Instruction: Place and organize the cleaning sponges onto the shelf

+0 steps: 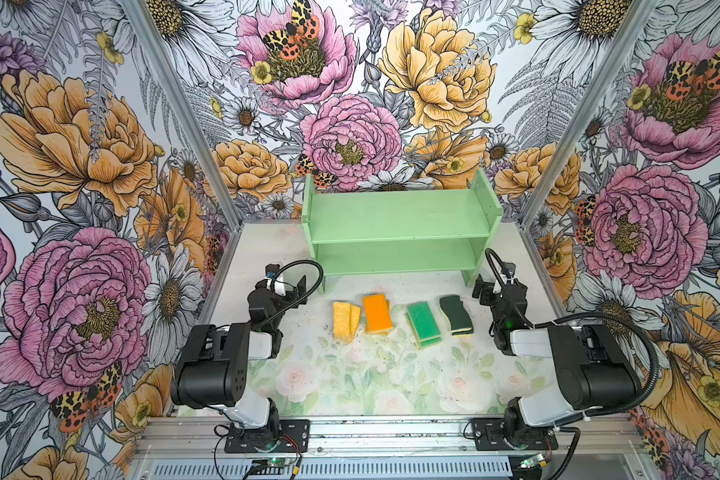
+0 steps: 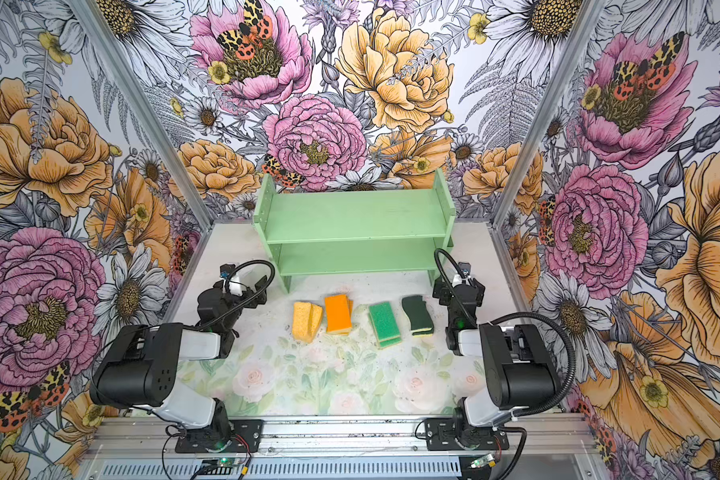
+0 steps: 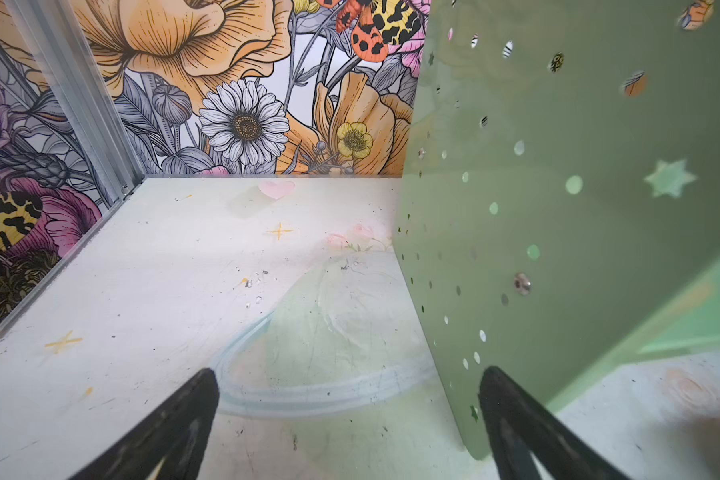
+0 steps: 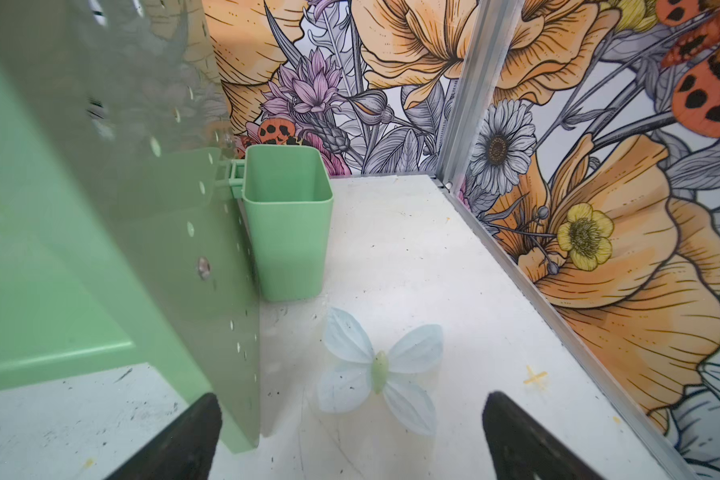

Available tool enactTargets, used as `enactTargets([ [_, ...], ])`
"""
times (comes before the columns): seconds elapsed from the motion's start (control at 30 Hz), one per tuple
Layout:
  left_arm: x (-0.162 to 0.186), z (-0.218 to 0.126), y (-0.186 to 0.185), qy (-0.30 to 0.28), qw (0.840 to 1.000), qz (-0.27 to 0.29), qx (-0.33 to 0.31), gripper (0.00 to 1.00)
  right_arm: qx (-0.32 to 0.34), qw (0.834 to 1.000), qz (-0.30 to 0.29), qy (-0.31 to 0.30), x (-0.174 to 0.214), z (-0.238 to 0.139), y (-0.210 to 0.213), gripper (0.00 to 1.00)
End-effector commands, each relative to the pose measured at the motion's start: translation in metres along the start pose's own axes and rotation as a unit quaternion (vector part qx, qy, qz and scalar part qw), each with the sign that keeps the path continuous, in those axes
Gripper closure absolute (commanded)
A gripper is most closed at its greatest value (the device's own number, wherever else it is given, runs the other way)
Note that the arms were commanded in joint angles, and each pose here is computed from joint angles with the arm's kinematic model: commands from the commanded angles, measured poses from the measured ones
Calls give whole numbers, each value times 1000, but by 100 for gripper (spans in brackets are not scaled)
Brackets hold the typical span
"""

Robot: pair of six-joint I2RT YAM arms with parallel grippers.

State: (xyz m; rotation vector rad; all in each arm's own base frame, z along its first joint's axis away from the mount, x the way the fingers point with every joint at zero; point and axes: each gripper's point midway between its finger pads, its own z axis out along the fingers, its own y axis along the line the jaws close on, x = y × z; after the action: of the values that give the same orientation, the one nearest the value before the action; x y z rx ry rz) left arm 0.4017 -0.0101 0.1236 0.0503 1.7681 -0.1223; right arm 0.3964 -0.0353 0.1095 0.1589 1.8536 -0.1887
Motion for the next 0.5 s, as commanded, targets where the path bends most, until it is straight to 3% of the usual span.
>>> enactTargets([
  [0.0, -8, -1, 1, -17, 1000, 8, 6, 1, -1, 1000, 7, -11, -5, 1, -1, 0],
  [0.47, -8, 0, 2, -14, 1000, 5, 6, 1, -1, 1000, 7, -12, -5, 1, 0, 0],
])
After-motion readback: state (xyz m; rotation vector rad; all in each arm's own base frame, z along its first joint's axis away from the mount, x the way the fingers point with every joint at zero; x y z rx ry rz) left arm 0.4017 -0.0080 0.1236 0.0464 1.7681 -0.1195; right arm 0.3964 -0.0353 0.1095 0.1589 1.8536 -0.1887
